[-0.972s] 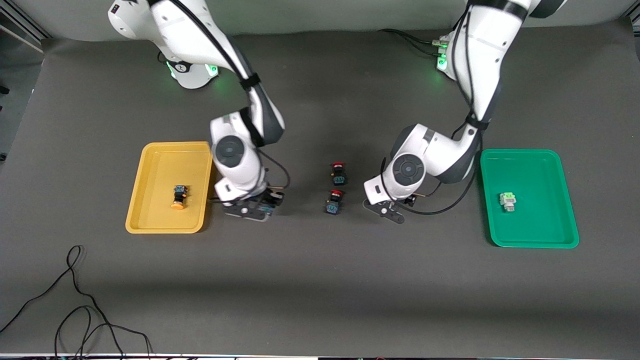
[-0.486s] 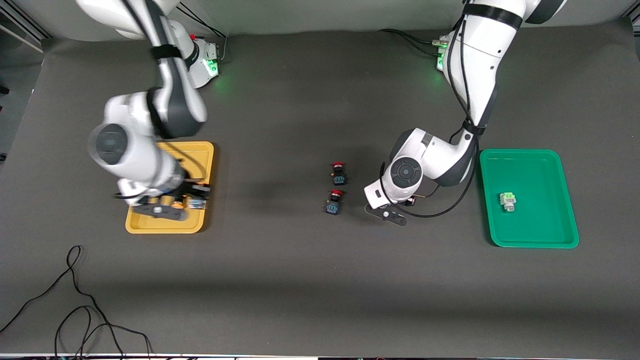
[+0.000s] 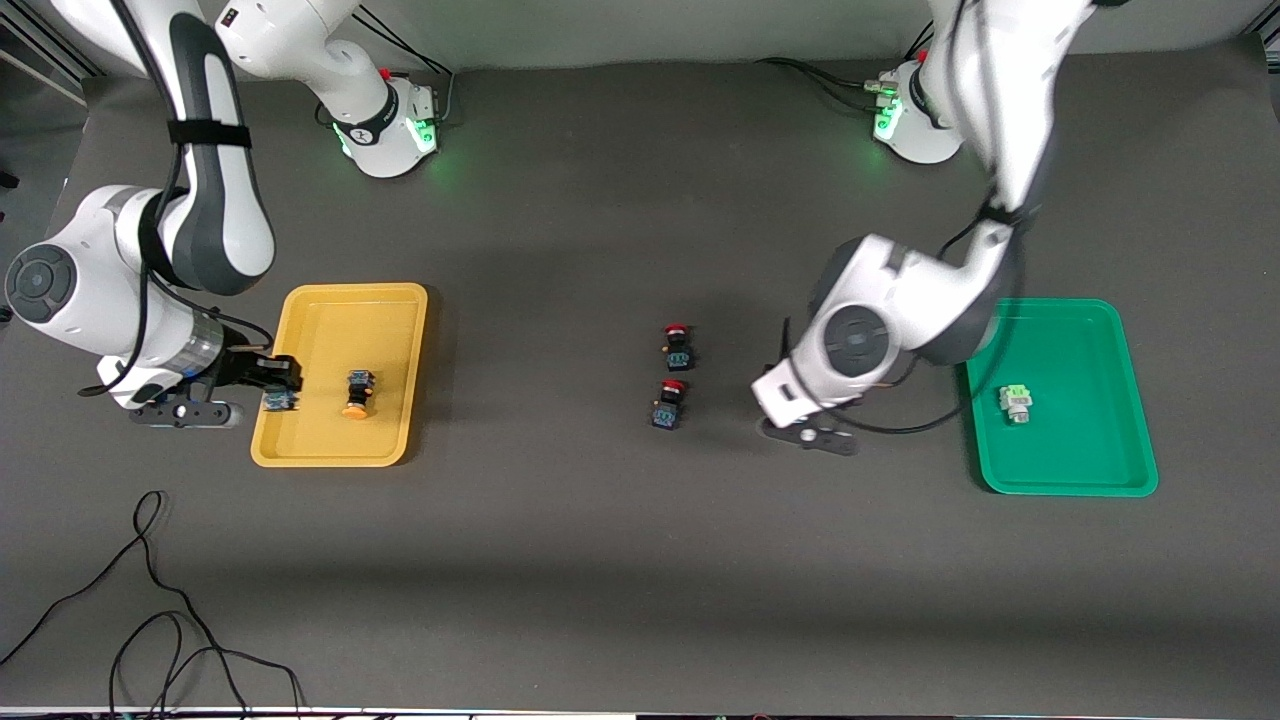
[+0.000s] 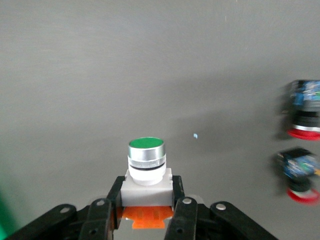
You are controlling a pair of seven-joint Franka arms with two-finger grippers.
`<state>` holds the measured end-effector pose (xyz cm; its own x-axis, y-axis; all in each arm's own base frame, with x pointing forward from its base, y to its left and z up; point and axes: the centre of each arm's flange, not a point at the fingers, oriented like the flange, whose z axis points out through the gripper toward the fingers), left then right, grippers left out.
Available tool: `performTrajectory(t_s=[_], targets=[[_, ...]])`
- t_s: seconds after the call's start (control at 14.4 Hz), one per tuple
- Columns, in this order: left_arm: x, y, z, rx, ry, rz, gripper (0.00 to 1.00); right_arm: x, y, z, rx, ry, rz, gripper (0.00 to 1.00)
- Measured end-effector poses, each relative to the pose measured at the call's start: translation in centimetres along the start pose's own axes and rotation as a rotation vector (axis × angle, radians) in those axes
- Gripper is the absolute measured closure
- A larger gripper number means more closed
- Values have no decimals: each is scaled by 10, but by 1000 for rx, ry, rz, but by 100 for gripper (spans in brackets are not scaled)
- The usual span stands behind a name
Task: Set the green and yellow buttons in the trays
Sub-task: 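Carry the yellow button to the yellow tray while the left gripper carries the orange-based button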
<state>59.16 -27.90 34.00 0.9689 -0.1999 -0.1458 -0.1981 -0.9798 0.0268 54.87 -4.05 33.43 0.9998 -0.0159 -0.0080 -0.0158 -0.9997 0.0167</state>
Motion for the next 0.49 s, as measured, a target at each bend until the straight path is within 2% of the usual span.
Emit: performTrajectory(t_s=[0.21, 0.35, 0.49], targets=[[-21, -77, -70, -16, -38, -118, 59, -39, 22, 55, -51, 52, -15, 57], [-36, -148, -93, -18, -79, -226, 59, -60, 21, 79, -80, 91, -20, 57], [-50, -225, -99, 17, -98, -298, 59, -72, 13, 95, -107, 107, -48, 57]])
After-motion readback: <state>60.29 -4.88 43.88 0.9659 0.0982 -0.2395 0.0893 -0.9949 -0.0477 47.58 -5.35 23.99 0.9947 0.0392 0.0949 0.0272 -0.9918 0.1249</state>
